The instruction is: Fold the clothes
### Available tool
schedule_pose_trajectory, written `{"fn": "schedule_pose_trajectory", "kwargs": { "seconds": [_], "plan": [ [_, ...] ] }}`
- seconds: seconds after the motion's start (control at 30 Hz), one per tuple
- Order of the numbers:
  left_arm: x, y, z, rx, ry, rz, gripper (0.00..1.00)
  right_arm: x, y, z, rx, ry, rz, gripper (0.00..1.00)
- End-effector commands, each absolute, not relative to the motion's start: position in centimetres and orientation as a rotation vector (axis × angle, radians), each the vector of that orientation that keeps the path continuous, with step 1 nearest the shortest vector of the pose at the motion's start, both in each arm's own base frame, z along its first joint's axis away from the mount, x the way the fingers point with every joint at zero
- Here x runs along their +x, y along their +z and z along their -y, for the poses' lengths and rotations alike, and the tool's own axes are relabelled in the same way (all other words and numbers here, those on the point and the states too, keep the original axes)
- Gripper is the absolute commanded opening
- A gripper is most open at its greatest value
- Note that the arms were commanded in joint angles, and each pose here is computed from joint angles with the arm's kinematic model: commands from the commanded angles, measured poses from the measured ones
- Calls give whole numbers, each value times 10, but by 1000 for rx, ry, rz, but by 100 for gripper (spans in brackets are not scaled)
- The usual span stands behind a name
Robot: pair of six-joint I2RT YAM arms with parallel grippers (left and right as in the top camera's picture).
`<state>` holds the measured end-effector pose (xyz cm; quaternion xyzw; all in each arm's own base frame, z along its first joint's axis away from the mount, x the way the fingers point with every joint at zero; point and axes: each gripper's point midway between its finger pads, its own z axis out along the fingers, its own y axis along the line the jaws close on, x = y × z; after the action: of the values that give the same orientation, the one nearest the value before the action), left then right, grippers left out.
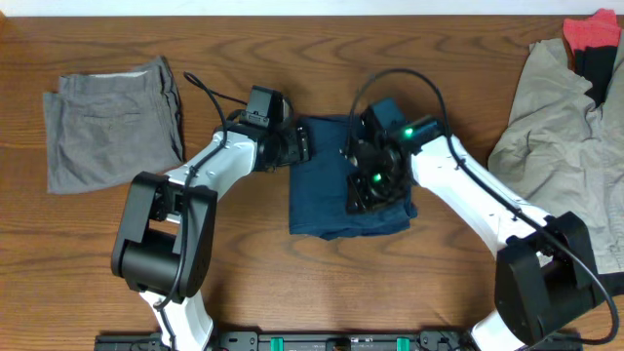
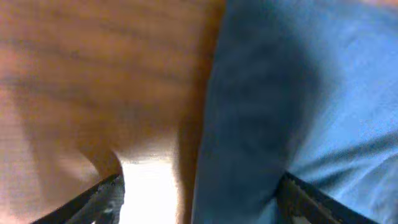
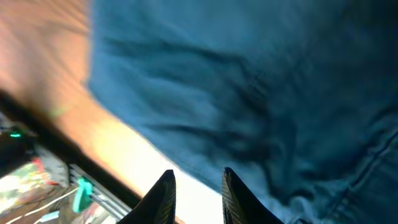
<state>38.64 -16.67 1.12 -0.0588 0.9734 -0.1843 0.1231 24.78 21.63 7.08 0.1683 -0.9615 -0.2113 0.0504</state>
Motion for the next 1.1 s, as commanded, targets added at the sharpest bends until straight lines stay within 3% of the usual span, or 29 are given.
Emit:
{"fn": "schedule_pose_trajectory", "kwargs": {
  "seconds": [0.0,0.2,0.4,0.5,0.63,0.8,1.07],
  "plan": [
    [364,-1,161,-169,-483,-2945,79,234,45,-195,427,-519,2915,27],
    [308,-6,159,-202,-473,-3178,79,226,5,-152,264,-288,2965,30],
    [278,8,169,-178,-527,-3275,78,278,-5,-86,-22,127,3196,36],
    [289,28,171,-97,-556,-3185,79,316,-1,-82,-59,70,3329,37],
    [333,63,155,-61,-440,-2934,98,340,10,-89,-1,-8,3406,38],
    [385,101,152,87,-358,-2647,98,339,12,-95,25,-11,3405,41],
    [393,60,173,246,-453,-2678,98,334,11,-99,52,-8,3391,44]
  ]
}}
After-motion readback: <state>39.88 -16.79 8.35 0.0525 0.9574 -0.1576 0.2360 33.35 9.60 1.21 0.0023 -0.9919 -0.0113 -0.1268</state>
